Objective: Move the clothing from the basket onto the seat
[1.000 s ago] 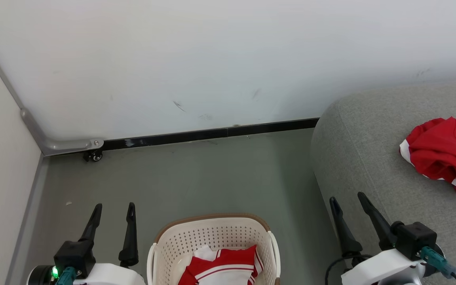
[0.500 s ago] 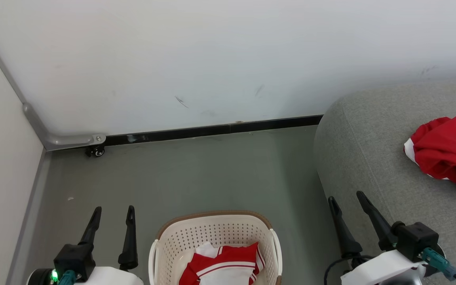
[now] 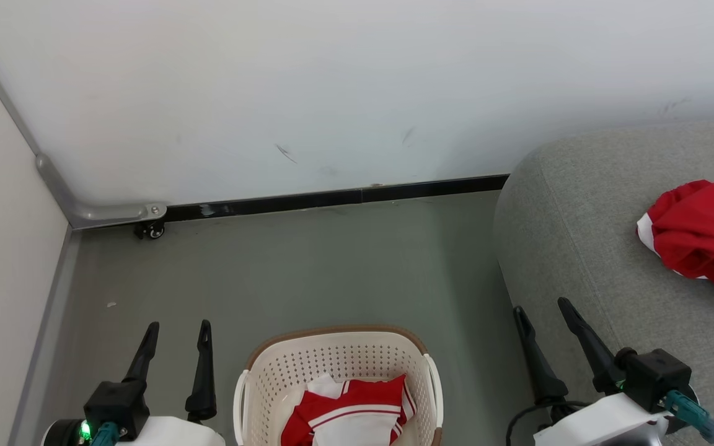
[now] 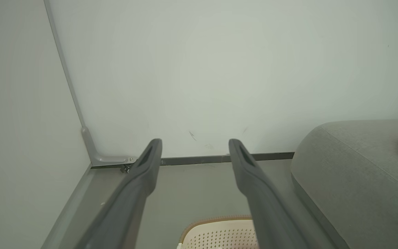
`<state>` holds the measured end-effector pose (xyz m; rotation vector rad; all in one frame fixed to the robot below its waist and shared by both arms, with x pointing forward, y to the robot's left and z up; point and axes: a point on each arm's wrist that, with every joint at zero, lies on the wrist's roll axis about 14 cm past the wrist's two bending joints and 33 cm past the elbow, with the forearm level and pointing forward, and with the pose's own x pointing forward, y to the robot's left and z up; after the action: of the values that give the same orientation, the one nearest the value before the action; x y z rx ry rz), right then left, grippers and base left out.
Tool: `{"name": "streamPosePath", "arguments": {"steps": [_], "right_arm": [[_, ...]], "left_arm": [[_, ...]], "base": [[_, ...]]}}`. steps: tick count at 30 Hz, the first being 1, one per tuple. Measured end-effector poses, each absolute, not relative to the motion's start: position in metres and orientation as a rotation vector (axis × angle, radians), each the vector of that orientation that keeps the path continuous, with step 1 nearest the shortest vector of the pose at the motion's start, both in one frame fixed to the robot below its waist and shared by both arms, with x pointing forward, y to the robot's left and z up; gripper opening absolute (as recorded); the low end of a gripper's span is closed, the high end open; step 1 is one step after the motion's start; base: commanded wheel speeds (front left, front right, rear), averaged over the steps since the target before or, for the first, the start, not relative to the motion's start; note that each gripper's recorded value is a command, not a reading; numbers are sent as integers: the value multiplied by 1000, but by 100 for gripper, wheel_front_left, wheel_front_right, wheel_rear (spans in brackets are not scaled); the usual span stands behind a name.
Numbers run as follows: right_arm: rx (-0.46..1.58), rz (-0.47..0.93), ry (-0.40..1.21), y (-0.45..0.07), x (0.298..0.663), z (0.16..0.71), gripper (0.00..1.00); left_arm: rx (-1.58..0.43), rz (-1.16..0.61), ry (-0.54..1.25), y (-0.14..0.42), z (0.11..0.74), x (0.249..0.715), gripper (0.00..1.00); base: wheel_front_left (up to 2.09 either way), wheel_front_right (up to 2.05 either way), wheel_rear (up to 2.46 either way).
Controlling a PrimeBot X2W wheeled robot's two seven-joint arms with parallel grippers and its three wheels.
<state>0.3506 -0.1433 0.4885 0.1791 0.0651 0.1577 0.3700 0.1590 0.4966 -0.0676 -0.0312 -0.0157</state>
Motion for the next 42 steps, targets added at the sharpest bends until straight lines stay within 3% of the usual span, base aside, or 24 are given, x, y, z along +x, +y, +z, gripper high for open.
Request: {"name": "streamPosePath", "arguments": {"steps": [24, 42], "right_arm": [[188, 145, 70, -147, 348, 488, 100], [149, -7, 72, -196, 344, 484, 100]], "left_arm": [[-59, -48, -6, 149, 488, 372, 100], [-28, -223, 88, 103, 460, 387, 100]], "base": [[0, 0, 0], [0, 0, 0]]}}
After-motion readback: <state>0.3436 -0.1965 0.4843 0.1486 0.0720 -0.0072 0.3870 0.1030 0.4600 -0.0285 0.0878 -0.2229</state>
